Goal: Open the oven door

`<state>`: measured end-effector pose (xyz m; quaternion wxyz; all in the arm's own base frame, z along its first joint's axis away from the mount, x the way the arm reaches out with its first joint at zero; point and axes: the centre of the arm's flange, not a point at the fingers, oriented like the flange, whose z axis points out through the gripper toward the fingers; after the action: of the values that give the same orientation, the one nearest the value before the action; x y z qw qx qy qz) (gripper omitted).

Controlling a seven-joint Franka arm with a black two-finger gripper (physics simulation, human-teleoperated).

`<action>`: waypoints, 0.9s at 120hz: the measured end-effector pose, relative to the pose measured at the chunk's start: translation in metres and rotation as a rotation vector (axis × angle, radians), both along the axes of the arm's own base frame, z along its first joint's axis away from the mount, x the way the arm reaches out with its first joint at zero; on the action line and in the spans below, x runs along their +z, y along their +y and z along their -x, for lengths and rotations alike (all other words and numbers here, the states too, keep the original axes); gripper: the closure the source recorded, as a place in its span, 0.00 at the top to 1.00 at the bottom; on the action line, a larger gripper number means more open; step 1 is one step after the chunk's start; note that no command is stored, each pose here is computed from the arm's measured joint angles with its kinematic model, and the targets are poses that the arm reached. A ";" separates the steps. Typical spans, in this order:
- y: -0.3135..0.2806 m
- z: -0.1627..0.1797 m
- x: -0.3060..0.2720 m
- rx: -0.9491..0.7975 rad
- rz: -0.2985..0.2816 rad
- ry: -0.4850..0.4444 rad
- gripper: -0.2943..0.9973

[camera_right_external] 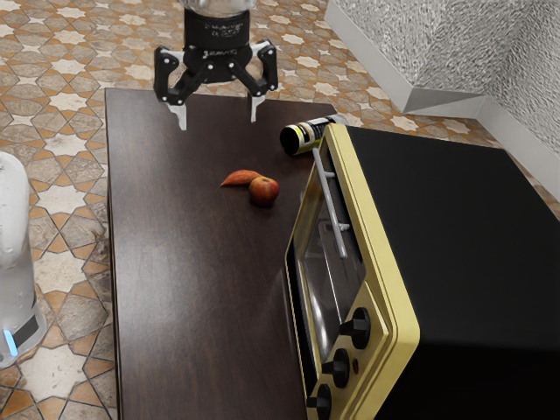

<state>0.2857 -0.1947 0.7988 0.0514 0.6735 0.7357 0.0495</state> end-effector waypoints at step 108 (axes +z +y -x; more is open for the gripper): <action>-0.050 -0.057 -0.049 -0.229 0.012 -0.131 0.77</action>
<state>0.3430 -0.2448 0.7500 0.1086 0.7480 0.6495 0.0829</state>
